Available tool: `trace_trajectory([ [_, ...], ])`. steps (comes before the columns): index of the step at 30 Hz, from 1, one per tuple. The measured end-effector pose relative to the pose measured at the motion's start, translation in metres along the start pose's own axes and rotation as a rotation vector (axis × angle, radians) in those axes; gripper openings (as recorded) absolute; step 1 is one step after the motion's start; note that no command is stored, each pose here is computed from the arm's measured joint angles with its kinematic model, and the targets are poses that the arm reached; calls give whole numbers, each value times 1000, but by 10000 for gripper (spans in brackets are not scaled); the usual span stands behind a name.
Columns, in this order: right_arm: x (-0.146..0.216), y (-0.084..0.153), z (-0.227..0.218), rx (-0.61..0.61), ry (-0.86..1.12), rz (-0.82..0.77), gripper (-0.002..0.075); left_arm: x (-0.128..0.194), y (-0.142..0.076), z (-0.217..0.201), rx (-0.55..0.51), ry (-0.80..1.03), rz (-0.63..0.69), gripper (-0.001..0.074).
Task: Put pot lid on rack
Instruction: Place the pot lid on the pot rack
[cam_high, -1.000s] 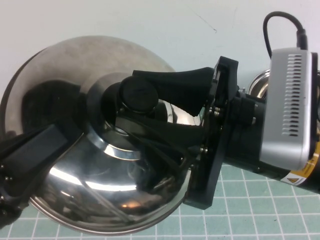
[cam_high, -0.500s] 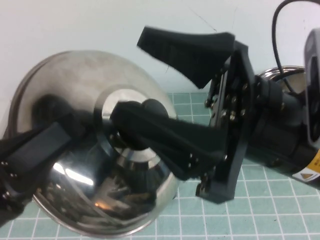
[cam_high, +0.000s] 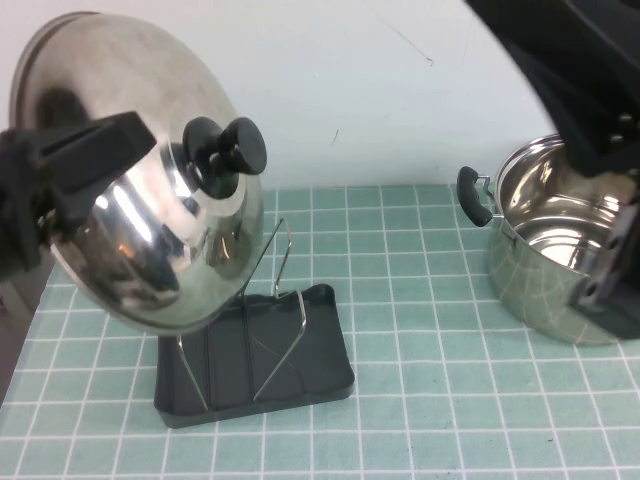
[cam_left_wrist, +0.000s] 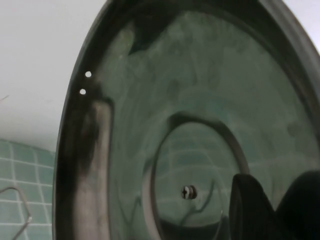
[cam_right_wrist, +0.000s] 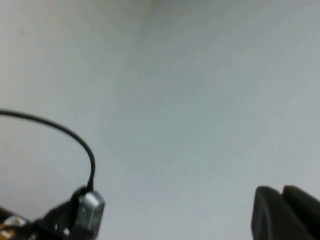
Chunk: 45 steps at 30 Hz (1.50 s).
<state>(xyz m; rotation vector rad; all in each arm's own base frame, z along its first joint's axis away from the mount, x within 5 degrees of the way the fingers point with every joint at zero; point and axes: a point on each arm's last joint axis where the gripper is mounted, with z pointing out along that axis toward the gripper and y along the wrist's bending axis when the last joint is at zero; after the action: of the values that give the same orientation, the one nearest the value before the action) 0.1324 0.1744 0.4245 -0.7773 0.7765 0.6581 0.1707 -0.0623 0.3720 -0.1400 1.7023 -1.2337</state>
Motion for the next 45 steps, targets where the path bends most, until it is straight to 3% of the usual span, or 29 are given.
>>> trace_trajectory([
  [6,-7,-12,-30,120,335,-35,4,-6,29,28,-94,75,-29,169],
  [12,-9,-18,-56,199,556,-37,0,9,56,56,-224,150,-9,169],
  [22,-4,-19,-63,214,634,-35,-1,52,62,94,-364,222,163,169],
  [28,-4,-19,-63,214,634,-35,-1,71,77,111,-449,262,228,169],
  [35,-4,-19,-63,214,634,-35,-1,77,86,117,-470,296,274,173],
  [37,-4,-19,-63,214,634,-35,-1,78,87,118,-469,308,305,253],
  [41,-4,-19,-63,214,634,-35,-1,75,87,119,-465,310,384,521],
  [43,-4,-19,-63,214,634,-35,-1,72,84,121,-457,303,403,612],
  [45,-4,-19,-63,214,634,-35,-1,69,81,123,-448,294,415,656],
])
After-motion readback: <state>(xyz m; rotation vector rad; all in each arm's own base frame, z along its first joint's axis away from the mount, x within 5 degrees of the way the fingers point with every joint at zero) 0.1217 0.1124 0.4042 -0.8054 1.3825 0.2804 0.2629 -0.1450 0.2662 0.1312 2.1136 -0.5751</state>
